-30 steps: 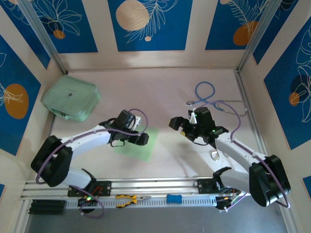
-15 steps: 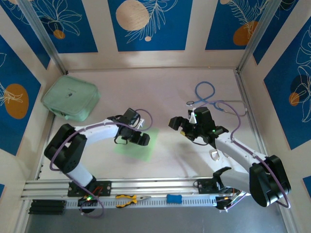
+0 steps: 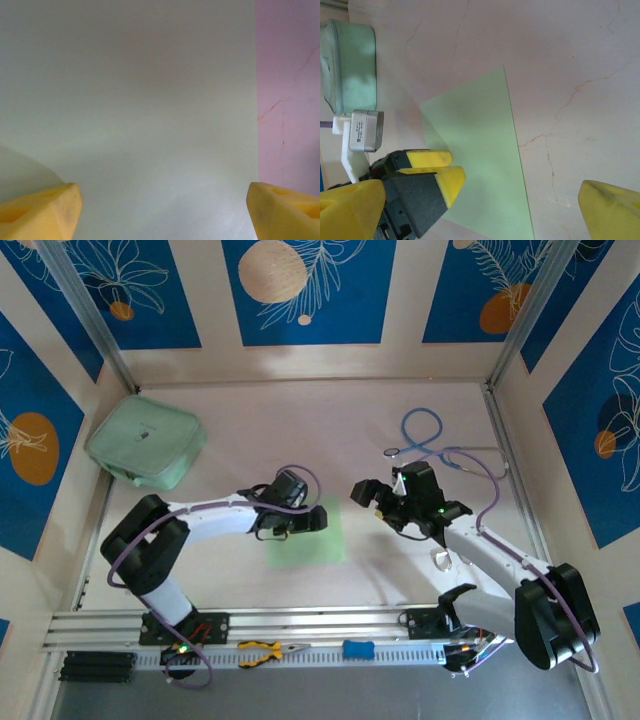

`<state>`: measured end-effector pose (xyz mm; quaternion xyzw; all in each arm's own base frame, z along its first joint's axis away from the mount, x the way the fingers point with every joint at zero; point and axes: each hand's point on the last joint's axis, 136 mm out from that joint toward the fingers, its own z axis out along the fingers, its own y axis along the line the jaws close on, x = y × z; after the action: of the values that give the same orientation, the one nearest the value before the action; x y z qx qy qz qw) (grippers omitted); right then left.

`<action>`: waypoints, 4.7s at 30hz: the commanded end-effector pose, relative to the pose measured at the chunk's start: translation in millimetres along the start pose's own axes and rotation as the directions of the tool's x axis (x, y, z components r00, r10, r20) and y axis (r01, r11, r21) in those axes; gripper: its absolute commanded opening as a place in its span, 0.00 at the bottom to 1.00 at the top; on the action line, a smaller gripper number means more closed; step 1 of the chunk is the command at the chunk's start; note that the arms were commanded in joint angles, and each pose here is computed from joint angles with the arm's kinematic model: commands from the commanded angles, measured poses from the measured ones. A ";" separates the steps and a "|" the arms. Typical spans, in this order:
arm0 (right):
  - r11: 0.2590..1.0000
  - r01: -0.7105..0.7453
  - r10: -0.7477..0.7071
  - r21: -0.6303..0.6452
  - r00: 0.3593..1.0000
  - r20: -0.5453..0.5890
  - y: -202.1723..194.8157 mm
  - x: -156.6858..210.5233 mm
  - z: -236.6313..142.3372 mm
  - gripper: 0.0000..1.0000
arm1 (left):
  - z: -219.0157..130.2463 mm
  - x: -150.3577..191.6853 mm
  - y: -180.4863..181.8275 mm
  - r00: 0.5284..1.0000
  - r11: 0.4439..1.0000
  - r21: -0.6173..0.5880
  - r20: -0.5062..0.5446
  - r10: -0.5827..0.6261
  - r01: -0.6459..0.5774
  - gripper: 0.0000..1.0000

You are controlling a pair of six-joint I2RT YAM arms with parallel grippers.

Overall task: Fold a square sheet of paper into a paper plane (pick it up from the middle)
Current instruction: Move the square sheet of paper to the center of the table, then first fold the square sheet of paper in half at the center of the table.

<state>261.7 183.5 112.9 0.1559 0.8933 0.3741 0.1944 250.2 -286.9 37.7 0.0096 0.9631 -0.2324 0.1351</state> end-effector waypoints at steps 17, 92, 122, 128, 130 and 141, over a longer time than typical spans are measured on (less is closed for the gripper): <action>0.990 -0.056 0.039 -0.131 0.991 -0.129 11.7 -10.0 1.8 0.97 | -22.3 -4.3 22.2 0.986 0.962 -0.219 -0.052 0.157 -0.165 0.88; 0.999 -0.044 0.043 -0.002 0.990 -0.132 -5.9 3.8 10.4 0.97 | 16.9 15.8 22.6 0.984 0.895 -0.447 -0.164 -0.073 -0.008 0.92; 0.999 -0.041 0.041 0.001 0.991 -0.127 -5.9 3.8 9.2 0.97 | 33.7 32.9 39.5 0.972 0.876 -0.476 -0.230 -0.043 -0.074 0.86; 0.997 -0.051 0.055 0.051 0.995 -0.088 -12.5 0.2 3.8 0.97 | 33.6 27.6 25.5 0.970 0.904 -0.406 -0.243 0.033 -0.133 0.76; 0.997 -0.040 0.042 0.072 0.998 -0.036 -14.1 -5.0 -4.0 0.97 | 33.5 27.4 17.3 0.965 0.918 -0.361 -0.252 0.074 -0.165 0.73; 0.995 -0.048 0.043 0.087 0.997 0.059 -19.1 -13.3 -24.9 0.97 | 26.3 17.4 -8.5 0.976 0.959 -0.226 -0.176 0.131 -0.169 0.56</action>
<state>263.7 158.4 125.3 0.1753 0.8951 0.3512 0.2115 251.2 -291.6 20.1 0.0675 0.9914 -0.0670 0.0897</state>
